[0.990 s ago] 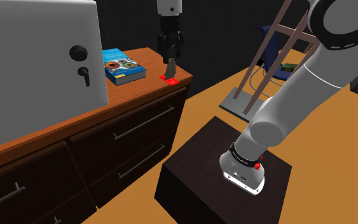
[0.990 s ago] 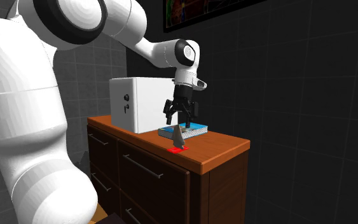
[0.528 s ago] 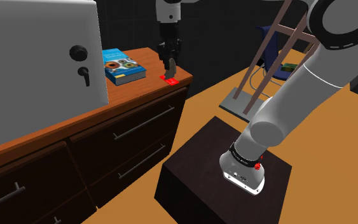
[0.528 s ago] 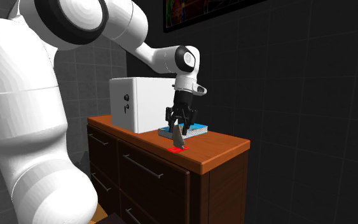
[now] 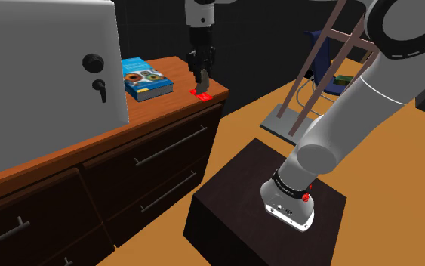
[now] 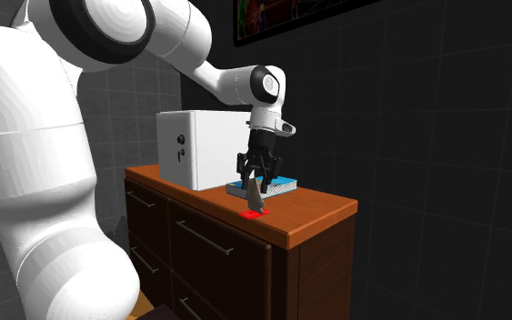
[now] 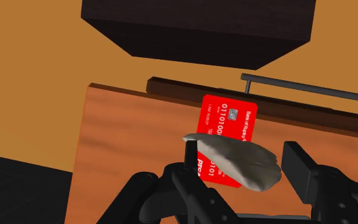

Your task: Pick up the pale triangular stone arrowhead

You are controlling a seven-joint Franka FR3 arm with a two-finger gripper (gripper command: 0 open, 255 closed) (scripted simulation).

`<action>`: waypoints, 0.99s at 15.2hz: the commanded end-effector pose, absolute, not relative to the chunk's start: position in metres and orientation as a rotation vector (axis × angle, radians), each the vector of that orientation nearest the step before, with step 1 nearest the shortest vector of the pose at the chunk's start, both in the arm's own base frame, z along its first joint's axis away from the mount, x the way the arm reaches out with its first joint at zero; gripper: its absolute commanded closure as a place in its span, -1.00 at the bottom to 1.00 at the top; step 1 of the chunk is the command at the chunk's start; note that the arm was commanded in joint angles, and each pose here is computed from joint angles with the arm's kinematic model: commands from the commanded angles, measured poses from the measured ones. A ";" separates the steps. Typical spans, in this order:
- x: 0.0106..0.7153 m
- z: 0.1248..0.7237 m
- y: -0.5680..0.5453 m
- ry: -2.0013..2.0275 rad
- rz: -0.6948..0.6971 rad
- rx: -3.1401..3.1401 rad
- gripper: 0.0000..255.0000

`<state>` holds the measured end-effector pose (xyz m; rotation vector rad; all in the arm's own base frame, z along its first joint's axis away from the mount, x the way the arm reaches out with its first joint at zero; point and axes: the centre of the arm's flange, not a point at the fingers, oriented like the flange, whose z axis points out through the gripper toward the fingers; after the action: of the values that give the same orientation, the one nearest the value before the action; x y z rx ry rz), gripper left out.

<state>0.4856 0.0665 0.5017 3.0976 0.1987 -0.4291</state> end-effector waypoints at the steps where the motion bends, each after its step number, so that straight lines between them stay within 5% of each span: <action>1: 0.486 0.506 0.066 0.199 -0.431 3.097 1.00; 15: 0.486 0.580 0.066 0.199 -0.431 3.097 1.00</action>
<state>0.4866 0.0666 0.5750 3.0975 0.1987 -0.4300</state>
